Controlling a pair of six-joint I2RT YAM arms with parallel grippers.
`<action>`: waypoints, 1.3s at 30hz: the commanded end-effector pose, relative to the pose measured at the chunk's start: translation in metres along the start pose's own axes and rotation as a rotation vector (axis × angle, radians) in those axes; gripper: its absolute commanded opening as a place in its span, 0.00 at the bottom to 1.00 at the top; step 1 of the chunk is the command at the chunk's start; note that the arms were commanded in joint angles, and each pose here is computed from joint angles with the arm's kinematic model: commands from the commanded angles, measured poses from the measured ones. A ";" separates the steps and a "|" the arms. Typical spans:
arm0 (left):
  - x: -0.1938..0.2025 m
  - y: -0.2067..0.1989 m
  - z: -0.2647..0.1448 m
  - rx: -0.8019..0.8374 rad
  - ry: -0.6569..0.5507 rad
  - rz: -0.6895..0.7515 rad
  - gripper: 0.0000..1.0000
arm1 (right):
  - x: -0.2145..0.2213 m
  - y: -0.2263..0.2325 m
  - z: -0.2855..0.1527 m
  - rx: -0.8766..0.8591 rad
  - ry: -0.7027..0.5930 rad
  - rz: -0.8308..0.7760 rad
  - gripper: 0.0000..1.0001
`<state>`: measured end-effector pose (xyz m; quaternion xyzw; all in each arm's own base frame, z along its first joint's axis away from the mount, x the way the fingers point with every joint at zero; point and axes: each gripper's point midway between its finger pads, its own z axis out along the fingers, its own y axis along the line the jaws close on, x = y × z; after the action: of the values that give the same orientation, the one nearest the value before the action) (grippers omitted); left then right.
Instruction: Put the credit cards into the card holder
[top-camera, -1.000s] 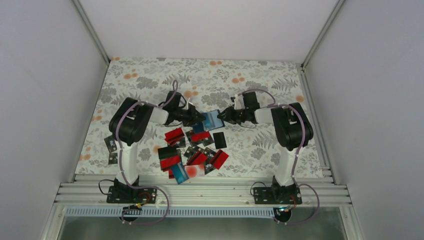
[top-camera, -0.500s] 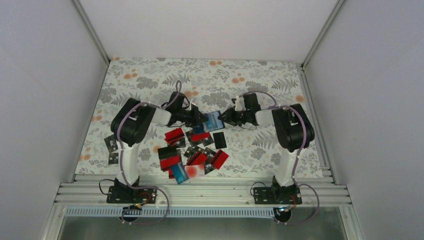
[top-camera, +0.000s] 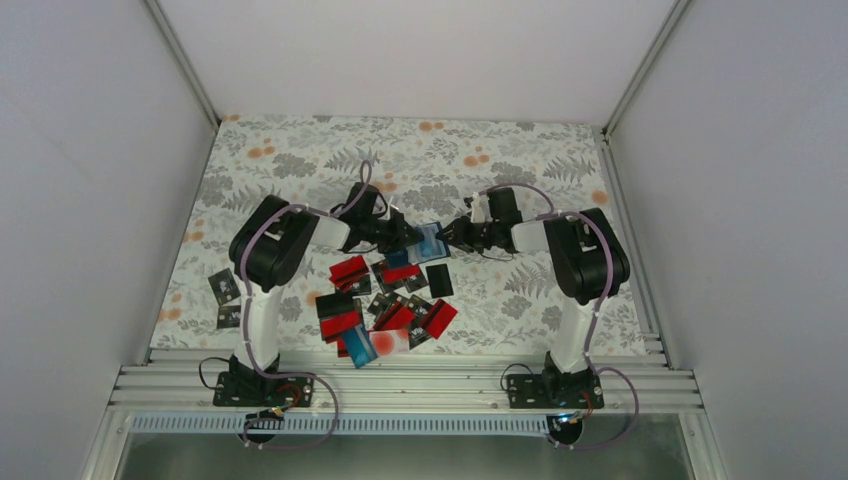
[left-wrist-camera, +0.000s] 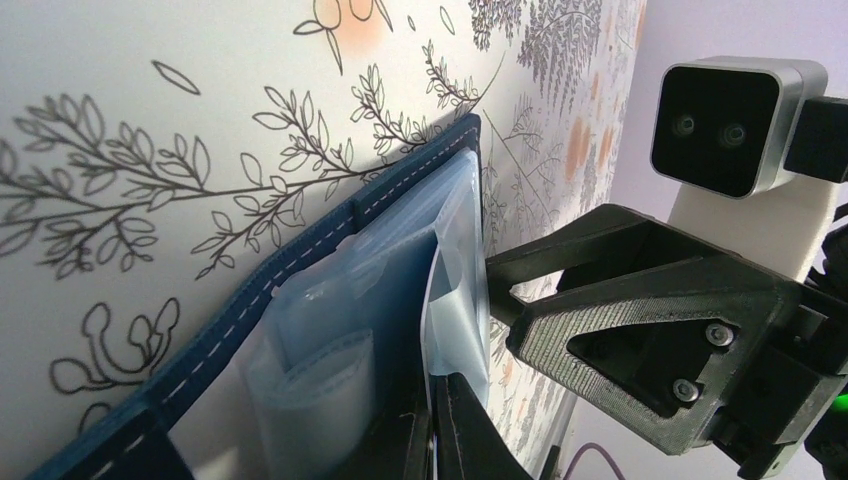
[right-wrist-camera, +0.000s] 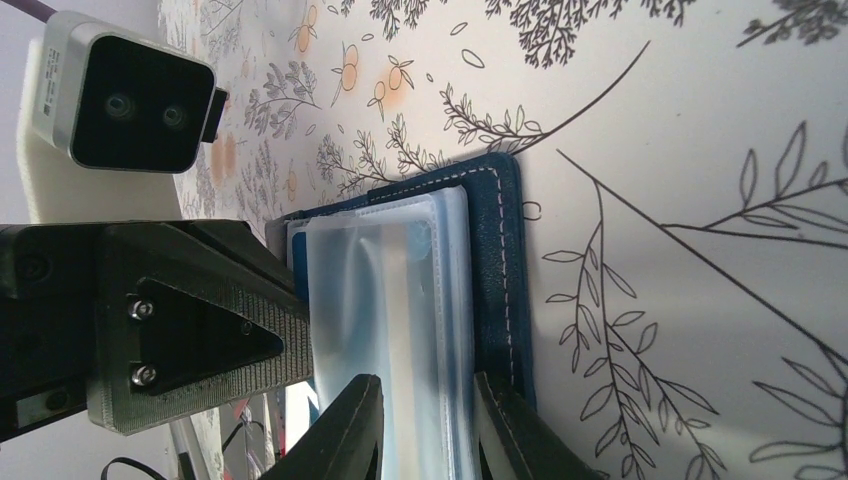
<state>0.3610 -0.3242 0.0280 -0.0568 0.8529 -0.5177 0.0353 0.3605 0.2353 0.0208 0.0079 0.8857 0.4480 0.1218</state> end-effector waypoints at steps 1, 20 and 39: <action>0.004 0.021 0.012 -0.067 0.001 -0.037 0.02 | 0.061 -0.054 0.005 0.171 0.148 0.186 0.25; -0.001 0.014 -0.011 -0.235 -0.024 0.090 0.32 | 0.053 -0.052 0.004 0.187 0.145 0.158 0.25; -0.013 -0.029 -0.052 -0.436 -0.132 0.323 0.48 | 0.035 -0.037 0.002 0.170 0.127 0.110 0.26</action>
<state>0.3715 -0.2921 0.0619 0.0016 0.9319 -0.3408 0.1244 0.3599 0.2365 0.0230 0.0059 0.8909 0.4413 0.1076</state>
